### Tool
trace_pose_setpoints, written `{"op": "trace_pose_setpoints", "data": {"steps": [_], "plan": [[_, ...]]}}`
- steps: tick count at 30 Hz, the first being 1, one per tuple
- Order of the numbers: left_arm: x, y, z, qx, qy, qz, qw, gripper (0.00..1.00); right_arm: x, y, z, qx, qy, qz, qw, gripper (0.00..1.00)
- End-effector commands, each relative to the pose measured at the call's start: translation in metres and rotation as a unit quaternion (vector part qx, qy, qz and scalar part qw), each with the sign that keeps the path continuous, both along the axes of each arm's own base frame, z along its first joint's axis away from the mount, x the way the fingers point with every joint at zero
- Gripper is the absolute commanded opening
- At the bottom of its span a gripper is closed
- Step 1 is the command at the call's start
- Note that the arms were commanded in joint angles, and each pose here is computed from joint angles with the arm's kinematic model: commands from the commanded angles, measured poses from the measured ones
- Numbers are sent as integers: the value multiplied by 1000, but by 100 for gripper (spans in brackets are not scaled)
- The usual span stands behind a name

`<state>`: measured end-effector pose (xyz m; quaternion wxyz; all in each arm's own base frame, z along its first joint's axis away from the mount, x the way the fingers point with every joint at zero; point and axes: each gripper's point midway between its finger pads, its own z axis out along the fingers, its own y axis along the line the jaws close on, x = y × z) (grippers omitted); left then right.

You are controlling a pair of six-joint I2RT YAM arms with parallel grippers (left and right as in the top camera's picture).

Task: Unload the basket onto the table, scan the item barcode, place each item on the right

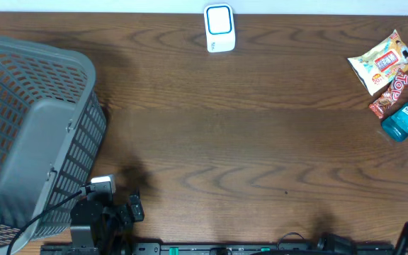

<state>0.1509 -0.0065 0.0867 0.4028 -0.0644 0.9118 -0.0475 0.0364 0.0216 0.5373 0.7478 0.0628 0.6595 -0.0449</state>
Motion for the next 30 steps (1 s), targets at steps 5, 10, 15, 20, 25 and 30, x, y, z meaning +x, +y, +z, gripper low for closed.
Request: {"op": "trace_pose_setpoints", "data": {"steps": [5, 10, 15, 20, 25, 30], "plan": [[-2, 1, 1, 1, 0, 2, 1000, 100, 36, 7, -55, 22, -24, 81, 996, 99], [-2, 1, 1, 1, 0, 2, 1000, 100, 63, 0, -97, 67, -52, 94, 992, 99], [-2, 1, 1, 1, 0, 2, 1000, 100, 87, -7, -139, 91, -83, 103, 987, 99], [-2, 1, 1, 1, 0, 2, 1000, 100, 123, -16, -170, 124, -65, 111, 984, 99], [-2, 1, 1, 1, 0, 2, 1000, 100, 152, -19, -196, 115, -88, 127, 981, 99], [-2, 1, 1, 1, 0, 2, 1000, 100, 174, -26, -227, 119, -100, 121, 980, 99]]}}
